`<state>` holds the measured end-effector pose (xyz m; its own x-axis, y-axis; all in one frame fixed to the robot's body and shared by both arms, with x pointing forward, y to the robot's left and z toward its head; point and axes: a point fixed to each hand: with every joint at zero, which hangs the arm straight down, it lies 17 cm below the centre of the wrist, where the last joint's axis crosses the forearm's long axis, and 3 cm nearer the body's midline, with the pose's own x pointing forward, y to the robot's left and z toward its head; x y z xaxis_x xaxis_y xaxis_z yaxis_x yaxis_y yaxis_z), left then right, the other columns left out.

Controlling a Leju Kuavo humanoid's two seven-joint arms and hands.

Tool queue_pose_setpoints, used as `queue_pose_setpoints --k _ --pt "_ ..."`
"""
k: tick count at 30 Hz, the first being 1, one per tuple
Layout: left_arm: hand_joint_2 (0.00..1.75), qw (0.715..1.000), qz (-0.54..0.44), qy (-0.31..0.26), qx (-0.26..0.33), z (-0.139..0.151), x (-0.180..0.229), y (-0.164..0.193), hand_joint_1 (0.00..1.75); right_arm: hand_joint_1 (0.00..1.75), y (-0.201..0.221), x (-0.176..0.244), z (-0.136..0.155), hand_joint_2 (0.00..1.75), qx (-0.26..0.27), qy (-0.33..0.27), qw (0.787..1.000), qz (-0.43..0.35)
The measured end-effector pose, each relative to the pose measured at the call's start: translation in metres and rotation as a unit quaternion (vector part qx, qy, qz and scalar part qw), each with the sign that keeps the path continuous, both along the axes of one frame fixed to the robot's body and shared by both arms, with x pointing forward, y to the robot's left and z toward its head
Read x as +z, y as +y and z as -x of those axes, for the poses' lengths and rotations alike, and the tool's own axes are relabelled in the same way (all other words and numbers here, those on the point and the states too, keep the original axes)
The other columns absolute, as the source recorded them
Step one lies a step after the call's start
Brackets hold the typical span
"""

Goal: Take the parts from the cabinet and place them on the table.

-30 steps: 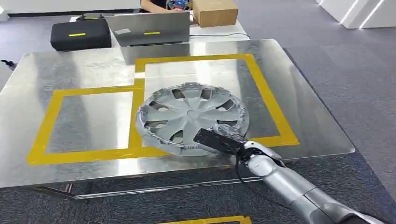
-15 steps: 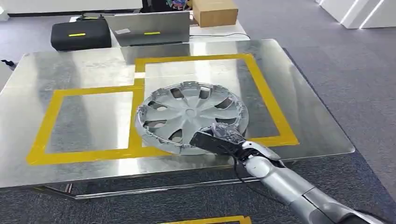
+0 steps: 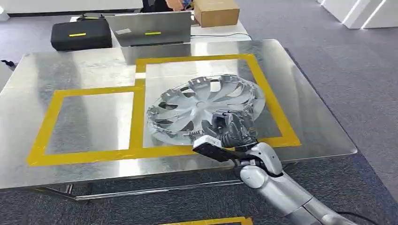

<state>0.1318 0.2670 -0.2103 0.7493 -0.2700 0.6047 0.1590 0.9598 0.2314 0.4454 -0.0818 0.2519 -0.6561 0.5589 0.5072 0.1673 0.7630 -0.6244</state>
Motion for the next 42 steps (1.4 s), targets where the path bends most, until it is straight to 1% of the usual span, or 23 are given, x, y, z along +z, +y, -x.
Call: queue_pose_setpoints --k 4,8,13,18,23,27,32,34,37,42 --pt "0.00 1.000 -0.002 -0.008 0.004 0.002 0.004 0.000 0.00 1.75 -0.014 0.031 0.024 1.75 -0.018 -0.087 0.995 -0.046" --pt "0.00 1.000 -0.004 -0.011 0.004 0.004 0.005 0.000 0.00 1.75 -0.022 0.045 0.042 1.75 -0.018 -0.131 0.989 -0.073" --pt "0.00 1.000 -0.004 -0.013 0.008 0.005 0.006 0.000 0.00 1.75 -0.034 0.058 0.044 1.75 -0.037 -0.143 0.984 -0.099" --pt "0.00 1.000 -0.005 -0.013 0.005 0.005 0.006 -0.001 0.00 1.75 -0.040 0.064 0.049 1.75 -0.041 -0.153 0.980 -0.118" --pt "0.00 1.000 -0.008 -0.012 0.003 0.005 0.006 0.001 0.00 1.75 -0.043 0.089 0.060 1.75 -0.039 -0.184 0.973 -0.136" --pt "0.00 1.000 -0.007 -0.013 0.002 0.002 0.006 0.001 0.00 1.75 -0.050 0.117 0.075 1.75 -0.036 -0.220 0.962 -0.158" --pt "0.00 1.000 -0.008 -0.013 0.000 0.002 0.006 0.001 0.00 1.75 -0.060 0.153 0.102 1.75 -0.026 -0.281 0.942 -0.184" --pt "0.00 1.000 -0.008 -0.012 -0.001 0.002 0.006 0.000 0.00 1.75 -0.064 0.163 0.110 1.75 -0.024 -0.296 0.935 -0.191" --pt "0.00 1.000 -0.007 -0.013 -0.001 0.001 0.006 0.000 0.00 1.75 -0.067 0.171 0.117 1.75 -0.025 -0.310 0.930 -0.198" --pt "0.00 1.000 -0.007 -0.013 -0.001 0.001 0.006 0.000 0.00 1.75 -0.070 0.176 0.122 1.75 -0.025 -0.317 0.926 -0.202"
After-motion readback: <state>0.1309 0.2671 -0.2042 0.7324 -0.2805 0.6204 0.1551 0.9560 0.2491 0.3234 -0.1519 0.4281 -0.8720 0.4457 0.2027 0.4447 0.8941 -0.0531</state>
